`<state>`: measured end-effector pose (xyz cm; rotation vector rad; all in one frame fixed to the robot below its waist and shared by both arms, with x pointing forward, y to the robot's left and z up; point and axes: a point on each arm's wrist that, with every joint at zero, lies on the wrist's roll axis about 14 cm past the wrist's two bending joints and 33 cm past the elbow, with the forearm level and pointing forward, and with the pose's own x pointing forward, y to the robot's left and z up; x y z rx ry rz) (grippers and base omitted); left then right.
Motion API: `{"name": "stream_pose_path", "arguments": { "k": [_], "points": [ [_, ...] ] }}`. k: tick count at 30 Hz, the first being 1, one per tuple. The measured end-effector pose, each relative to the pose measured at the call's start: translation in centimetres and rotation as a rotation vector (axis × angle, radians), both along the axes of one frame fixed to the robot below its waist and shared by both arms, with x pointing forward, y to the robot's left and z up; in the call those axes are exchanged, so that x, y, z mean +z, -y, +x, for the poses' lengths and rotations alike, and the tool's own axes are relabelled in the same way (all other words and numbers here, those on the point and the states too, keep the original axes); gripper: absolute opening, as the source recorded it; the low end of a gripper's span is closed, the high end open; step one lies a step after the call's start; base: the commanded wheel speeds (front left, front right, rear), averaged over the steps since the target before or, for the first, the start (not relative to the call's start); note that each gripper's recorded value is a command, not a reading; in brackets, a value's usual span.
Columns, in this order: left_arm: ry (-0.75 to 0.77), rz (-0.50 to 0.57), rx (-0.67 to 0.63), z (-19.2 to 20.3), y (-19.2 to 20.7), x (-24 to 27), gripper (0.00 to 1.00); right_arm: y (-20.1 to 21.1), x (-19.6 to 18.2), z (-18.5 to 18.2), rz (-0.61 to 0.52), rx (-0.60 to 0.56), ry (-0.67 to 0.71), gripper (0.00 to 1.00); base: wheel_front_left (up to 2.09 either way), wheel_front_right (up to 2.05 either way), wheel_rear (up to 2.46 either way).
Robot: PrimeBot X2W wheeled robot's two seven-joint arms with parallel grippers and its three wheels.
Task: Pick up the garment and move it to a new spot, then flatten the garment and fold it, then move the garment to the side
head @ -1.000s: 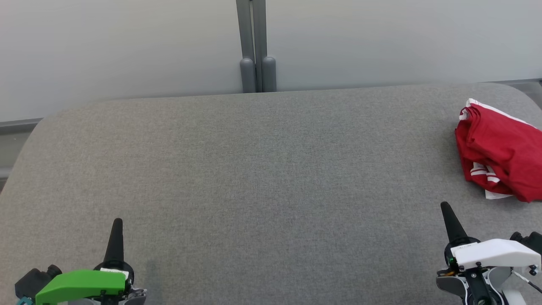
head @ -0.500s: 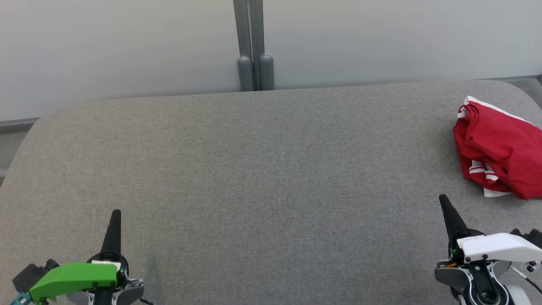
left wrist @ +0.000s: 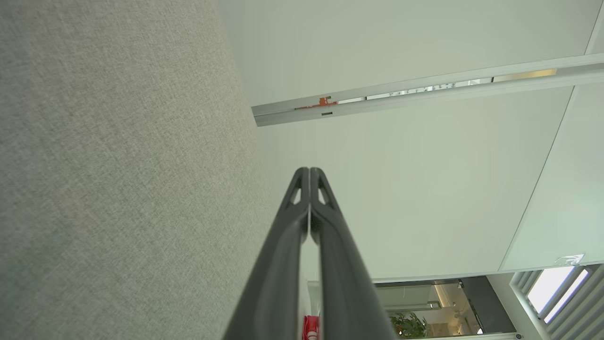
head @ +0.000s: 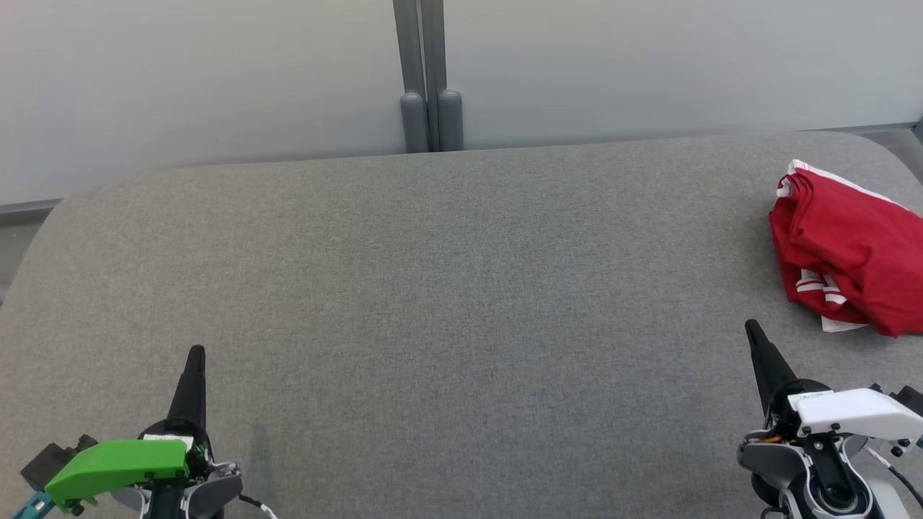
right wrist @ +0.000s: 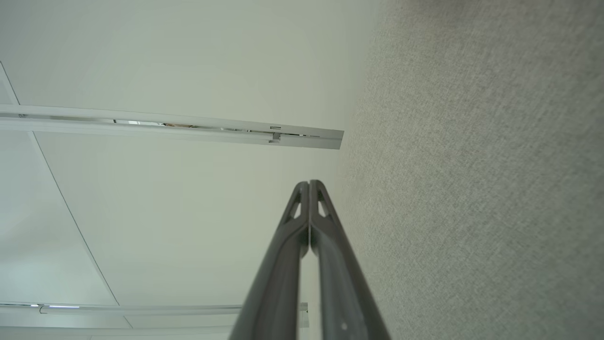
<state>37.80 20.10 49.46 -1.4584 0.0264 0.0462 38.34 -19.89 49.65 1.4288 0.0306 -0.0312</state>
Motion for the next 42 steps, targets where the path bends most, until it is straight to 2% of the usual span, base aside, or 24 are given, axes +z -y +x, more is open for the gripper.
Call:
{"name": "stream_pose_path", "arguments": {
  "k": [18, 42],
  "points": [
    [0.033, -0.119, -0.012, 0.89, 0.2, 0.84, 0.0, 0.09, 0.83, 0.48, 0.143, 0.001, 0.032, 0.0, 0.0, 0.0, 0.0],
    [0.035, -0.12, -0.012, 0.94, 0.2, 0.91, 0.0, 0.09, 0.84, 0.48, 0.143, 0.001, 0.032, 0.0, 0.0, 0.0, 0.0]
  ]
}}
